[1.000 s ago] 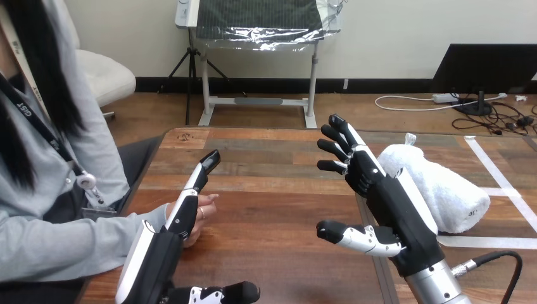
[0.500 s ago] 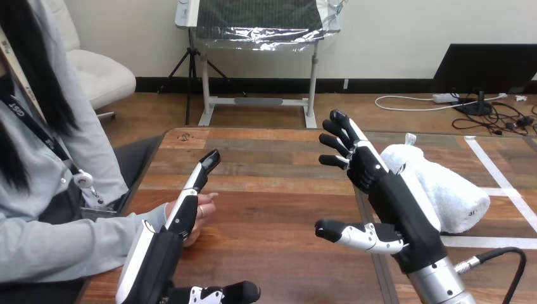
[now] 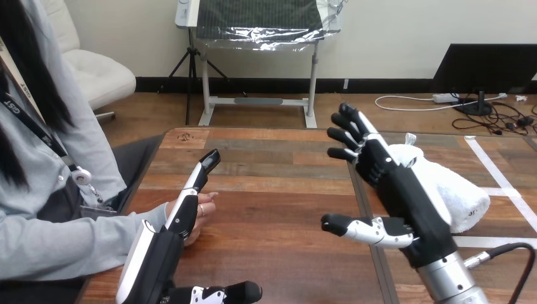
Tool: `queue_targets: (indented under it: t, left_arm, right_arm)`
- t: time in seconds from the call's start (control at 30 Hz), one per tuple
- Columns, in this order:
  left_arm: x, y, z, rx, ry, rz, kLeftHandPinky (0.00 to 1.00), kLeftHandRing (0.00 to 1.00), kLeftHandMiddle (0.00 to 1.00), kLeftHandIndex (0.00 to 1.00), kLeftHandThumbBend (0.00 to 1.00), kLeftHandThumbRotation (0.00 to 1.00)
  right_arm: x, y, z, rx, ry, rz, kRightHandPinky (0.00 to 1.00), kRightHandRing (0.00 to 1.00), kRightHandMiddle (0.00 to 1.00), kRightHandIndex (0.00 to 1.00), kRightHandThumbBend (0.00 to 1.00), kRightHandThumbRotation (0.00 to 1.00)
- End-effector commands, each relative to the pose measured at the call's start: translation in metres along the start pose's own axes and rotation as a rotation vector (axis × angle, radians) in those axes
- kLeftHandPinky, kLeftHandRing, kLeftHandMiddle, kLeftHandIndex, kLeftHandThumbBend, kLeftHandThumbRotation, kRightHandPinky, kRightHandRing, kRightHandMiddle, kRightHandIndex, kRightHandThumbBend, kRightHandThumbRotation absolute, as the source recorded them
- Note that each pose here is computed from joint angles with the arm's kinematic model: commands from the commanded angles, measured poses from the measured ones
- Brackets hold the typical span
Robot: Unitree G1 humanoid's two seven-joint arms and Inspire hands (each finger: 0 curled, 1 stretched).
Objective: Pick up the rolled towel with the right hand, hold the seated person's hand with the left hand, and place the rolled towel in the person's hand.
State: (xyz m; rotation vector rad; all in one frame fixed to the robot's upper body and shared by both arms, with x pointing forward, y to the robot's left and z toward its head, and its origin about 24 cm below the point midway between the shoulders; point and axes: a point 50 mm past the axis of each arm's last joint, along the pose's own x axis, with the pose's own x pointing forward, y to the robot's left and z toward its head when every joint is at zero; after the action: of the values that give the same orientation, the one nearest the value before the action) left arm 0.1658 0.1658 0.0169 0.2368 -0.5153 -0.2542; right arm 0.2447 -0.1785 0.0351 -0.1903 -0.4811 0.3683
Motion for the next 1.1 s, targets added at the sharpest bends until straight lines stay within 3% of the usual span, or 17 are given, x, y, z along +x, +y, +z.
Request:
queue_targets:
  t: [0.0,0.2,0.5,1.07]
  left_arm:
    - [0.020,0.003,0.006,-0.002,-0.092,0.022,0.99,1.00,0.99,0.97,1.00,0.58]
    - [0.020,0.003,0.005,-0.007,-0.092,0.023,1.00,1.00,1.00,0.97,1.00,0.57]
    - [0.020,0.003,0.005,-0.006,-0.086,0.025,1.00,1.00,0.99,0.97,1.00,0.58]
    - [0.022,-0.001,0.005,-0.016,-0.097,0.028,1.00,1.00,0.99,0.98,1.00,0.56]
  right_arm:
    - [0.016,-0.010,0.015,-0.032,-0.095,-0.019,0.85,0.91,0.94,0.96,1.00,0.44]
    - [0.019,-0.016,0.018,-0.057,-0.105,-0.035,0.85,0.91,0.94,0.96,1.00,0.45]
    - [0.027,-0.037,0.027,-0.129,-0.094,-0.078,0.86,0.91,0.93,0.95,1.00,0.45]
    - [0.059,-0.094,0.058,-0.367,0.045,-0.128,0.86,0.93,0.94,0.94,1.00,0.44]
